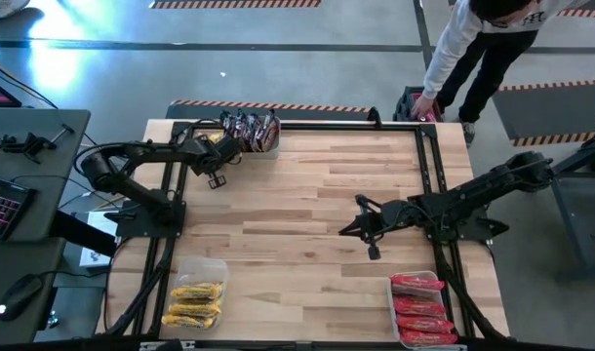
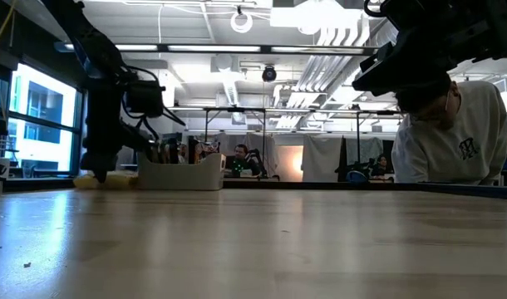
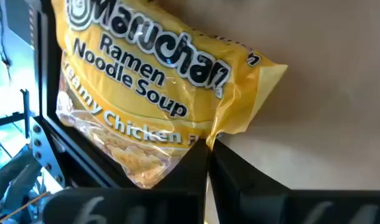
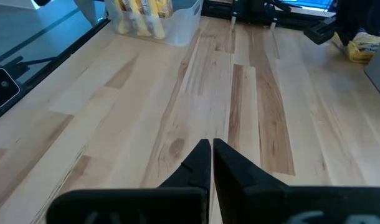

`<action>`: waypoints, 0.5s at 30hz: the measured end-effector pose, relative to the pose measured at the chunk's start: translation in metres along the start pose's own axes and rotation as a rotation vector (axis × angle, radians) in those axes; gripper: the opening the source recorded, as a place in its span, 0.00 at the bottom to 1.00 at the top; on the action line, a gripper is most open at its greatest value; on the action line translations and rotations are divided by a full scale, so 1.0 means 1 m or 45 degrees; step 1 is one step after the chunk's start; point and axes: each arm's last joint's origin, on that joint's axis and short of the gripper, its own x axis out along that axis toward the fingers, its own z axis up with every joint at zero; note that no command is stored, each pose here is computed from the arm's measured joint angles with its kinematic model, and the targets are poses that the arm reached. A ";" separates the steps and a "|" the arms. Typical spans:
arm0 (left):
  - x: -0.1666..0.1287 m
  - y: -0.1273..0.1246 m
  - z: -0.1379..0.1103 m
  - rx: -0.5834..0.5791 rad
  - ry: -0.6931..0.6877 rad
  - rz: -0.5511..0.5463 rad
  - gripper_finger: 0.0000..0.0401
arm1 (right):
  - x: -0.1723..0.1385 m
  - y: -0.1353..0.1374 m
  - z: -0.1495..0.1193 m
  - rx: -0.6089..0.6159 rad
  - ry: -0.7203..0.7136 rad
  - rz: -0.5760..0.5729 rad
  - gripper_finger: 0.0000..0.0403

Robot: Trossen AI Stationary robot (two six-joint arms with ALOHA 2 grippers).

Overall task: Sort Maruchan noodles
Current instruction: Put the yellow noodle pack into the transparent bin

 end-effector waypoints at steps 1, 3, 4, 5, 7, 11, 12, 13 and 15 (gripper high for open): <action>-0.002 -0.001 -0.002 0.007 0.009 -0.005 0.01 | 0.000 0.000 0.000 0.000 0.000 0.000 0.00; -0.008 -0.004 -0.004 0.015 0.012 -0.022 0.00 | 0.000 0.000 0.000 0.000 -0.001 0.000 0.00; -0.012 -0.006 -0.006 0.023 0.009 -0.030 0.00 | 0.000 0.000 0.000 -0.001 -0.001 0.000 0.00; -0.015 -0.008 -0.007 0.030 0.008 -0.036 0.00 | 0.000 0.000 0.000 -0.001 -0.001 0.000 0.00; -0.024 -0.013 -0.009 0.049 -0.018 -0.039 0.00 | 0.000 0.000 0.000 -0.002 -0.001 -0.001 0.00; -0.046 -0.025 -0.009 0.127 -0.167 -0.066 0.00 | 0.000 -0.001 0.001 0.012 -0.008 -0.039 0.00; -0.052 -0.029 -0.009 0.154 -0.209 -0.085 0.00 | 0.000 -0.001 0.001 0.014 -0.007 -0.048 0.00; -0.057 -0.032 -0.010 0.179 -0.248 -0.105 0.00 | 0.000 -0.001 0.001 0.013 -0.007 -0.054 0.00; -0.069 -0.038 -0.012 0.227 -0.331 -0.132 0.00 | 0.000 -0.001 0.001 0.011 -0.007 -0.071 0.00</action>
